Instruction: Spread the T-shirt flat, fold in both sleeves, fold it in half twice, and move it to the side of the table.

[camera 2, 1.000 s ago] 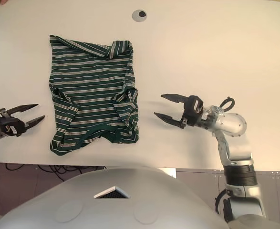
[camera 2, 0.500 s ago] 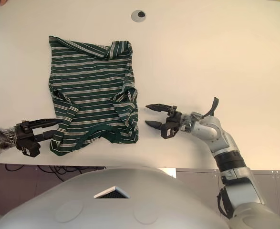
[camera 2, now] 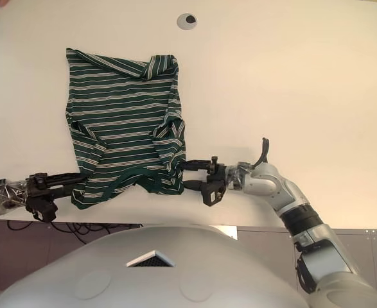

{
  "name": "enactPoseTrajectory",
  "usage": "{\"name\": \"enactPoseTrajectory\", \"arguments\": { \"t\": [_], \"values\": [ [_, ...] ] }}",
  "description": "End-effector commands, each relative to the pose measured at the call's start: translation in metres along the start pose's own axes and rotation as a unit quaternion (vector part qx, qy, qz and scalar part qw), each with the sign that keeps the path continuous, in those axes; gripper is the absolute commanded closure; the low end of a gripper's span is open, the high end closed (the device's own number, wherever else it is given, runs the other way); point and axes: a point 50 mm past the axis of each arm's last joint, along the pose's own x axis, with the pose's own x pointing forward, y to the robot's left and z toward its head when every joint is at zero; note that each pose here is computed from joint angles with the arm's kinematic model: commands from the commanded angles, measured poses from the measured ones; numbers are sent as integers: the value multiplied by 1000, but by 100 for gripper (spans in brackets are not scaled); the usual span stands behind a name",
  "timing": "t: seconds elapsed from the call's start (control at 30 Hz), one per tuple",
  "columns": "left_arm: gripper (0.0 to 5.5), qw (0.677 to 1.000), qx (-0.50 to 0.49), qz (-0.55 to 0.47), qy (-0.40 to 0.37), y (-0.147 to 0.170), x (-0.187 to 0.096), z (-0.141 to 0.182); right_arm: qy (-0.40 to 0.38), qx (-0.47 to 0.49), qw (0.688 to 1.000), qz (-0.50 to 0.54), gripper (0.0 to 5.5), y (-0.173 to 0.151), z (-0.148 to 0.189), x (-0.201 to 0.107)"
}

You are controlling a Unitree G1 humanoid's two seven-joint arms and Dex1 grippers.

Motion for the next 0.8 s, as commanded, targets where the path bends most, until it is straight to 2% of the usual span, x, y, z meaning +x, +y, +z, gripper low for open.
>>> {"name": "enactPoseTrajectory", "arguments": {
  "t": [0.03,0.07,0.17,0.4,0.63,0.73,0.8],
  "values": [
    [492,996,-19,-88,3,-28,6,2,27,11,998,48,365,13,-6,1],
    [517,996,-18,-87,4,-28,6,2,30,7,998,49,390,13,-7,1],
    [541,996,-16,-90,4,-31,7,3,39,-4,998,57,441,13,-10,0],
    [545,996,-10,-91,2,-34,7,2,37,-6,998,59,549,14,-9,2],
    [545,997,-3,-78,-7,-31,13,1,24,25,998,54,550,16,-6,4],
    [545,997,-46,-59,-19,-18,21,-4,-14,166,986,11,550,8,1,1],
    [546,981,-167,-91,41,-7,26,-8,-62,286,956,0,550,-6,9,-13]
  ]
}}
